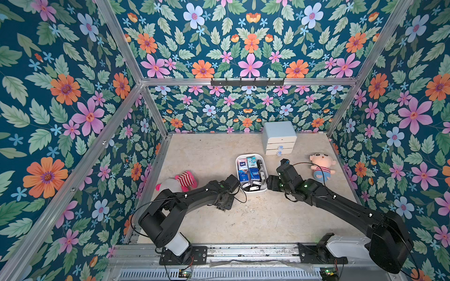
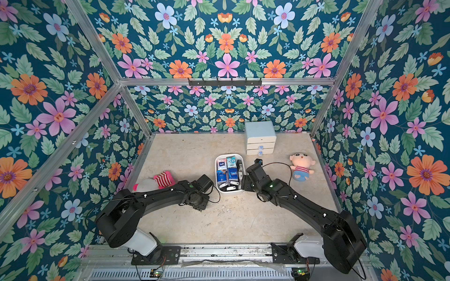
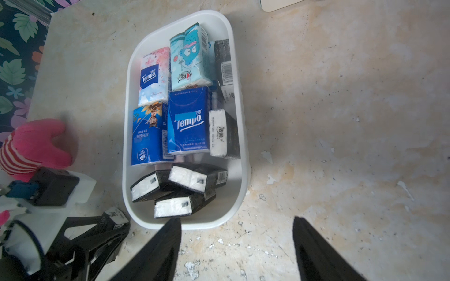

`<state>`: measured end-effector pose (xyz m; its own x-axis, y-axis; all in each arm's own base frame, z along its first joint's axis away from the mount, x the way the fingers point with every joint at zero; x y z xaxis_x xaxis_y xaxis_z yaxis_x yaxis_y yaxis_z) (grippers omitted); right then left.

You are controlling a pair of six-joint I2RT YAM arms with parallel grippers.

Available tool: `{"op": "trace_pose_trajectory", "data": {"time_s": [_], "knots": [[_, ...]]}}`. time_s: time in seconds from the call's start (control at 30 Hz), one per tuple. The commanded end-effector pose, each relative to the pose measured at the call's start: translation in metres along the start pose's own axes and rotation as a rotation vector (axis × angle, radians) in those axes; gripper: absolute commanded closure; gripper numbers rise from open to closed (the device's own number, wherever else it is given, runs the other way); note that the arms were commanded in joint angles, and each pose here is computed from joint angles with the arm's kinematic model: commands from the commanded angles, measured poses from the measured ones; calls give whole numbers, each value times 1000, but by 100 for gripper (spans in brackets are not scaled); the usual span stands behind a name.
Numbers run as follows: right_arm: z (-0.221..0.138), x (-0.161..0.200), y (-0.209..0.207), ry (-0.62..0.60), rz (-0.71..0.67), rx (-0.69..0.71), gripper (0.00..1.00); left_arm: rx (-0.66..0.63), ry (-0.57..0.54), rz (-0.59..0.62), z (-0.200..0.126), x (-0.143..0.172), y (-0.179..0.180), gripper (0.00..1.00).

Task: Put the pocket tissues into the storage box
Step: Pick up the pocket tissues from the center of the board, then place the pocket tissues in the storage box.

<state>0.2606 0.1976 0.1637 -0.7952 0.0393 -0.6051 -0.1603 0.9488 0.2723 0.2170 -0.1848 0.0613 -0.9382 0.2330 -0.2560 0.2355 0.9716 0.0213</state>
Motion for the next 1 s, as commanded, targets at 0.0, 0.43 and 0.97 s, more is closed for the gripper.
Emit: {"op": "trace_pose_trajectory", "data": {"time_s": [0.0, 0.43, 0.97], "knots": [[-2, -3, -5, -13, -9, 30, 23, 32, -26, -76, -10, -8, -4, 56], [4, -16, -40, -12, 96, 17, 23, 287, -372, -484, -98, -66, -48, 53], [-5, -20, -56, -39, 174, 8, 23, 455, -338, -291, -88, -124, -187, 52]]}}
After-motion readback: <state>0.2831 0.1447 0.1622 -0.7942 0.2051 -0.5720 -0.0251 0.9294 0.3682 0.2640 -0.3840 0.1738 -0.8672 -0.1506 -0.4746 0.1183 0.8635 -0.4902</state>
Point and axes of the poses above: each gripper's point midway between its finger pads, its own z axis out along the fingers, its own y axis along the line the jaws close on, x = y × z, the point moved 4 cm from there along -z, back along the fingers, and after that the axes turned 6 degrees about -z, right-handed, at the moved point
